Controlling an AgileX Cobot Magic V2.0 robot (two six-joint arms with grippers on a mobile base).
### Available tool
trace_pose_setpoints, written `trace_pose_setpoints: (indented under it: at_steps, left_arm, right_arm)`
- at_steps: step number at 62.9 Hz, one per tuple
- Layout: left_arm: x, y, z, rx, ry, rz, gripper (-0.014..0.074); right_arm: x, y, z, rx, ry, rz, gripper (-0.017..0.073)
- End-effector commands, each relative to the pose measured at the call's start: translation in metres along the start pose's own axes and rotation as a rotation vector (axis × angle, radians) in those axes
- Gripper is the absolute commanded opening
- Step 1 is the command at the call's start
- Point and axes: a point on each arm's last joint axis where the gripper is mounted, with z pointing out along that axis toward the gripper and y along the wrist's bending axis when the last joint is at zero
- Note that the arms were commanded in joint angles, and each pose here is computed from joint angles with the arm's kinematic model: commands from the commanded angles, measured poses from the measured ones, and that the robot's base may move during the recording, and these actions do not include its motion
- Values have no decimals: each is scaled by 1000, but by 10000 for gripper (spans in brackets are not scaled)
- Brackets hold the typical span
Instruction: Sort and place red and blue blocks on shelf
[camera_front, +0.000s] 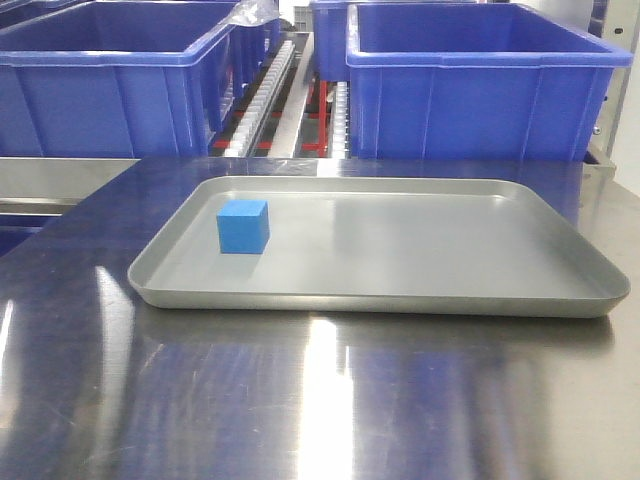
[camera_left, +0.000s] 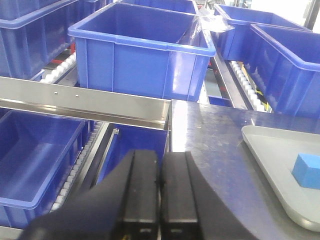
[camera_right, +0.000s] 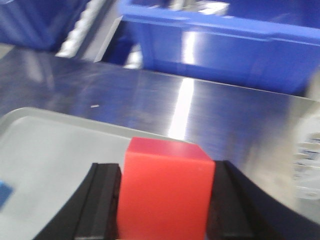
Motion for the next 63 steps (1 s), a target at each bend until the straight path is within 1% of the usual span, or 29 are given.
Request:
trace_pose_setpoints:
  at_steps: [1,7,13,18,27,37,63]
  left_arm:
    - [-1,0,-1,14,-80,0,134]
    - [-1,0,-1,14,-80,0,134]
    - [-1,0,-1,14,-80,0,134]
    - [-1,0,-1,14,-80,0,134]
    - [-1,0,-1,14,-80,0,134]
    - [-1,0,-1,14,-80,0,134]
    - [-1,0,-1,14,-80,0,134]
  right_arm:
    - [-5,-15,-38,48,-185,-1,55]
    - [16,-30,-65,115,-230,24,55]
    - [40,-40,-87,180,-272,45,55]
    - [57,-44,-105,225,-309,57,55]
    - [87,-49,-124,296,-347,76,55]
    - [103,-49,-128,307,-350,79,55]
    - [103,-49,-128,307,-353,78,55]
